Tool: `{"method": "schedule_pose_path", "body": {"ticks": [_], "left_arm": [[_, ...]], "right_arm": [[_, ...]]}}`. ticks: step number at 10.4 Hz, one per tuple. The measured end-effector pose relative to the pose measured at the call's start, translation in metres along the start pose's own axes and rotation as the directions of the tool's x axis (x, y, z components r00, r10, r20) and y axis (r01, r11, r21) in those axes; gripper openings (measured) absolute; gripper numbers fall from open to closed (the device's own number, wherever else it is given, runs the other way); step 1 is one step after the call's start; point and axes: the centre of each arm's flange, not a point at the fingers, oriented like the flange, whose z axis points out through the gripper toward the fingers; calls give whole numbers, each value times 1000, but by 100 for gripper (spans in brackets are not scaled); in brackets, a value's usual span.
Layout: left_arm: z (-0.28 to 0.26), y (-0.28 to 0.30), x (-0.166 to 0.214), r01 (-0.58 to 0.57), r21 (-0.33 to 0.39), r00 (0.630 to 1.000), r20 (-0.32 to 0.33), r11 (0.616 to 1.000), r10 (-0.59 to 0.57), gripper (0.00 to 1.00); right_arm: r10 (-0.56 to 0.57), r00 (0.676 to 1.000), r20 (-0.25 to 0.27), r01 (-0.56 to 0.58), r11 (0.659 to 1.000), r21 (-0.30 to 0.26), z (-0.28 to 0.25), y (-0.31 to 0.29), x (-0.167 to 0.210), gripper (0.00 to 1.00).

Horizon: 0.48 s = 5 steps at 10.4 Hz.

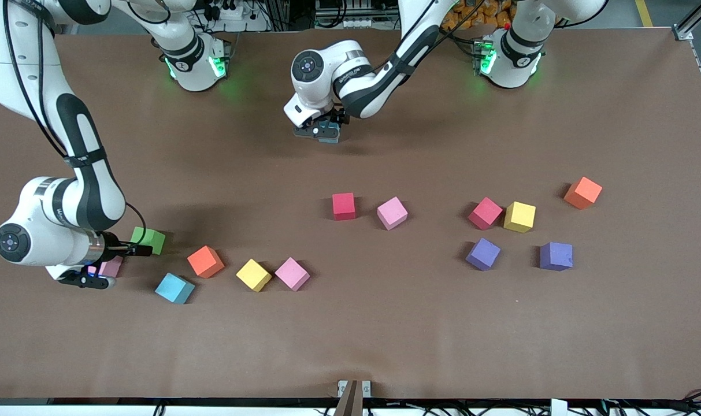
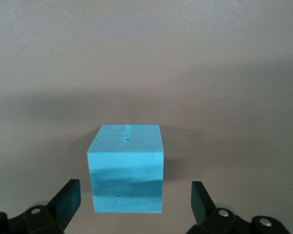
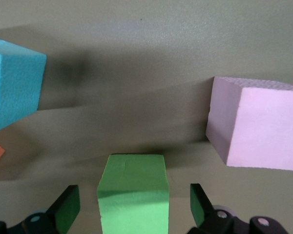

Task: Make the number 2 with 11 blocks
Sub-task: 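Grasp the green cube with the right gripper while the left gripper grasps the cyan cube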

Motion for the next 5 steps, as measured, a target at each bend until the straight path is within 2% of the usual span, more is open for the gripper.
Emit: {"method": "schedule_pose_path", "body": {"ticks": [4, 5], "left_arm": [[21, -1, 1, -4, 15, 1000, 8, 1000, 4, 99], [25, -2, 2, -12, 25, 1000, 2, 1000, 12, 93]], "right_arm": [[10, 1000, 24, -10, 1000, 0, 24, 6, -1, 100], [13, 1000, 27, -13, 1000, 0, 28, 6, -2, 100]]}}
